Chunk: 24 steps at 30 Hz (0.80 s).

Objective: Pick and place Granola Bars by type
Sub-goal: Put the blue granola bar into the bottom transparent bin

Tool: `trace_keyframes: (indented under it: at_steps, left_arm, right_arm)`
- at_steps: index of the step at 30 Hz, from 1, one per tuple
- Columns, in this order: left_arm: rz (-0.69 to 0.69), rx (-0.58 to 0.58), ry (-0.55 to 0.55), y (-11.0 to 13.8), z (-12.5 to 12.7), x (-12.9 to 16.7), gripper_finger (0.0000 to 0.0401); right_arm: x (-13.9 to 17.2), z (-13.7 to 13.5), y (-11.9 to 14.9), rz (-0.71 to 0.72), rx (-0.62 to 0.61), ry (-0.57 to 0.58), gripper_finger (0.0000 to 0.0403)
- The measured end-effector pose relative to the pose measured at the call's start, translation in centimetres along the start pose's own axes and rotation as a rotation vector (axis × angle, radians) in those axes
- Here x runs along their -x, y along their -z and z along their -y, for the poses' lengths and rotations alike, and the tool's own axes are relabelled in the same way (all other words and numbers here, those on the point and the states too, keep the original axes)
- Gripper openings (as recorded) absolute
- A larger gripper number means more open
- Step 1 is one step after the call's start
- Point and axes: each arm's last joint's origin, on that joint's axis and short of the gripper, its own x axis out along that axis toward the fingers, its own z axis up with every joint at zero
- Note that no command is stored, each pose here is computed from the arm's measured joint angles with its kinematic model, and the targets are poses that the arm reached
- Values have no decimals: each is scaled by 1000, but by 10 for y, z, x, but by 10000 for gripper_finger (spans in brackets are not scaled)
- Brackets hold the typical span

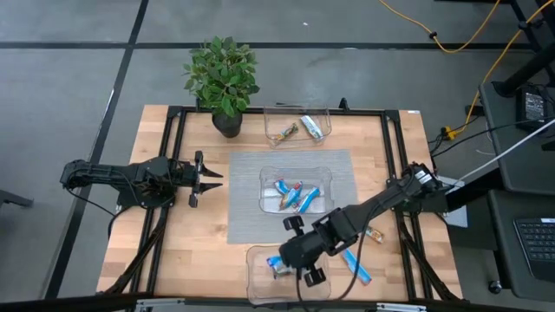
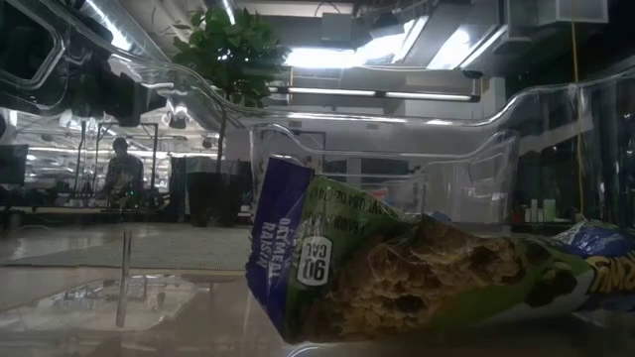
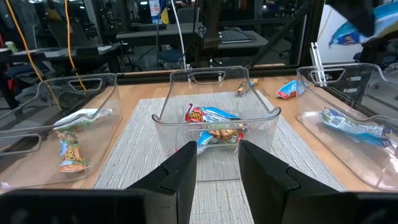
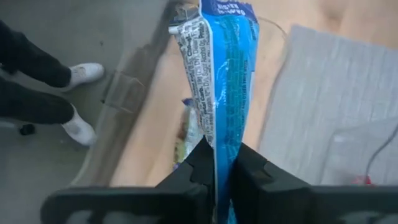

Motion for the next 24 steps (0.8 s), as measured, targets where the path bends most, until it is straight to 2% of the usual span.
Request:
trace_keyframes:
  at_steps: [9,15,19,24]
  left_arm:
    - [0,0,0,0,0,0,113]
    - [0,0,0,0,0,0,113]
    - [1,0,0,0,0,0,113]
    - [1,0,0,0,0,0,113]
  right_arm:
    - [-27,1,2,-42,-38,20,21]
    - [-71,-6,12,-140,-31,48,39]
    - [-100,-12,21,-211,-38,-12,29]
    - [-112,-16,24,-233,-59,-42,20]
